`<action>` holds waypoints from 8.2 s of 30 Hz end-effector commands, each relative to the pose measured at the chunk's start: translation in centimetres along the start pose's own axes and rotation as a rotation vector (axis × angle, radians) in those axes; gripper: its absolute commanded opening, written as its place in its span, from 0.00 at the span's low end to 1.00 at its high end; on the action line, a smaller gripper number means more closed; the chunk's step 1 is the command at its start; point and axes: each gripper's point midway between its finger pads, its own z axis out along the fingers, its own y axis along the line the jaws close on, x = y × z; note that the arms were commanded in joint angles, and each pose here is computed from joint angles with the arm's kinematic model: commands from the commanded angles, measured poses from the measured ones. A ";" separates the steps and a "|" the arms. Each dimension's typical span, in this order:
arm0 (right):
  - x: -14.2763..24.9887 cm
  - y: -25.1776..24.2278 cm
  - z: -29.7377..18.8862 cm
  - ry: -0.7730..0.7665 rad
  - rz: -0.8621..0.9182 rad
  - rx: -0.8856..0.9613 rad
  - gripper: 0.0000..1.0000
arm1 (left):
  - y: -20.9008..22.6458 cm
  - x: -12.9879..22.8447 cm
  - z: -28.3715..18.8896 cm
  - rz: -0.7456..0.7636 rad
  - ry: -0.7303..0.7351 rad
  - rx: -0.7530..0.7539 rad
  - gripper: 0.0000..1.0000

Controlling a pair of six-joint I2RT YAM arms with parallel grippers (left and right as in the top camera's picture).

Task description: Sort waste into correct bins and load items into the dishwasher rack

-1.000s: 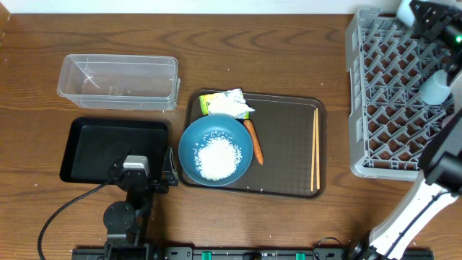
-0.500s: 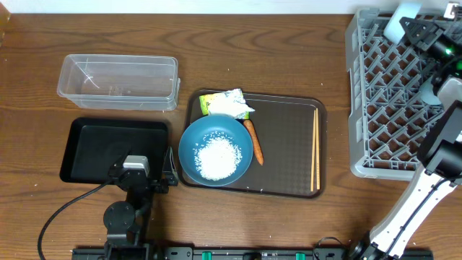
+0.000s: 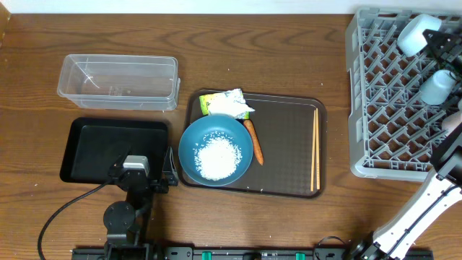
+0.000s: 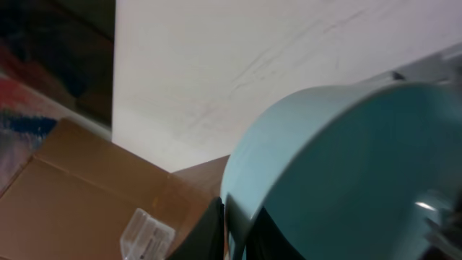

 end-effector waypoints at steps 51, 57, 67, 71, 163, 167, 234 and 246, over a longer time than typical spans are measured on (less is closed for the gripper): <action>-4.9 9.8 -2.9 -0.061 -0.546 1.314 0.88 | -0.2 1.5 0.1 0.000 0.042 0.014 0.98; -3.0 7.2 -2.6 -0.004 -0.526 1.452 0.50 | -0.2 1.5 0.1 0.000 0.042 0.014 0.98; 1.6 4.8 2.0 0.250 -0.565 1.221 0.49 | -0.2 1.5 0.1 0.000 0.042 0.014 0.98; 3.5 1.3 1.7 0.329 -0.541 1.303 0.47 | -0.2 1.5 0.1 0.000 0.042 0.014 0.98; 0.4 1.7 -0.1 0.090 0.194 0.203 0.01 | -0.2 1.5 0.1 0.000 0.042 0.014 0.98; 0.7 1.3 -0.8 0.089 0.243 0.223 0.01 | -0.2 1.5 0.1 0.000 0.042 0.014 0.98; 6.4 -1.0 11.0 0.337 -0.732 1.387 0.89 | -0.2 1.5 0.1 0.000 0.042 0.014 0.98; 7.6 -3.1 10.9 0.395 -0.708 1.339 0.60 | -0.2 1.5 0.1 0.000 0.042 0.014 0.98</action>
